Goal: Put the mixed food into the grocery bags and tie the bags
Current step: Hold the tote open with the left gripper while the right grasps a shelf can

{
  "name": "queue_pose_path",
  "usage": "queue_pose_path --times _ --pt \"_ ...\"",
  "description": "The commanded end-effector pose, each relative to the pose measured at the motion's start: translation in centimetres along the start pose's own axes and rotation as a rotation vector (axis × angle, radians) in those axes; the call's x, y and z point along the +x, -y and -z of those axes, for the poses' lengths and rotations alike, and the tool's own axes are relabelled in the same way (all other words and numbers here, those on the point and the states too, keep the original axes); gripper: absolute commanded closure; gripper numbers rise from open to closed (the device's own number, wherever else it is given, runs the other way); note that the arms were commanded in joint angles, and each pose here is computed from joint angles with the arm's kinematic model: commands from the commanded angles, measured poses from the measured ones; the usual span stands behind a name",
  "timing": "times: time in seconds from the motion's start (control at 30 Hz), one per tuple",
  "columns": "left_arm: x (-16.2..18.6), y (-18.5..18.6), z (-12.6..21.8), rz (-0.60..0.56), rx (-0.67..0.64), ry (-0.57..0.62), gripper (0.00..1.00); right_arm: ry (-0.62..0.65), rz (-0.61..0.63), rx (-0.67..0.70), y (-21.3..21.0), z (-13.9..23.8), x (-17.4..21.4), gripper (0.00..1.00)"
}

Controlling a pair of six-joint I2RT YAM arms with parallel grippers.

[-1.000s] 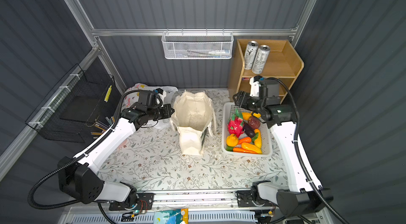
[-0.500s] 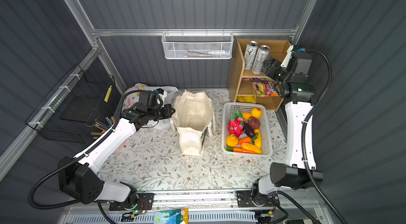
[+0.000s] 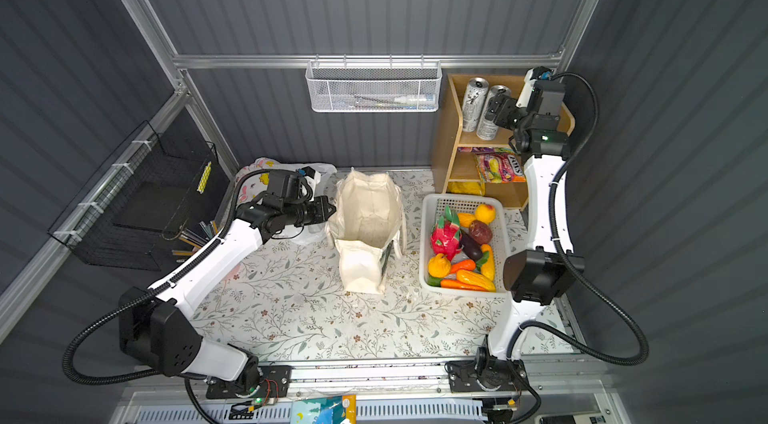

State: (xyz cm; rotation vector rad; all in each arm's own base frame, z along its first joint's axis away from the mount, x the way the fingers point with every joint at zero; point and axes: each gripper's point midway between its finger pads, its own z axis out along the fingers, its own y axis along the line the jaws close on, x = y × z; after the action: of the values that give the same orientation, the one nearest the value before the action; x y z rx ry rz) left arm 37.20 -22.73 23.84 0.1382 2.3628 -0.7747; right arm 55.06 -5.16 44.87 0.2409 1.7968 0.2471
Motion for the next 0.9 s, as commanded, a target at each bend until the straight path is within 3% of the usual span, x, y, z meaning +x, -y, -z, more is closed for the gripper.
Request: queue_pose_path --times 0.0,0.4,0.6,0.87 --pt "0.6 0.2 -0.7 -0.001 0.011 -0.048 1.00 0.043 0.006 -0.044 -0.7 -0.6 -1.3 0.09" --pt "0.6 0.2 -1.7 0.019 0.021 -0.065 1.00 0.060 -0.014 -0.095 -1.0 -2.8 -1.1 0.19" --pt "0.7 0.2 -1.4 0.018 0.016 -0.057 1.00 0.062 -0.032 -0.141 -1.7 -3.5 -1.1 0.30" --pt "0.9 0.1 -0.8 0.025 0.009 -0.051 1.00 0.056 -0.037 -0.155 -2.1 -3.0 -1.0 0.53"
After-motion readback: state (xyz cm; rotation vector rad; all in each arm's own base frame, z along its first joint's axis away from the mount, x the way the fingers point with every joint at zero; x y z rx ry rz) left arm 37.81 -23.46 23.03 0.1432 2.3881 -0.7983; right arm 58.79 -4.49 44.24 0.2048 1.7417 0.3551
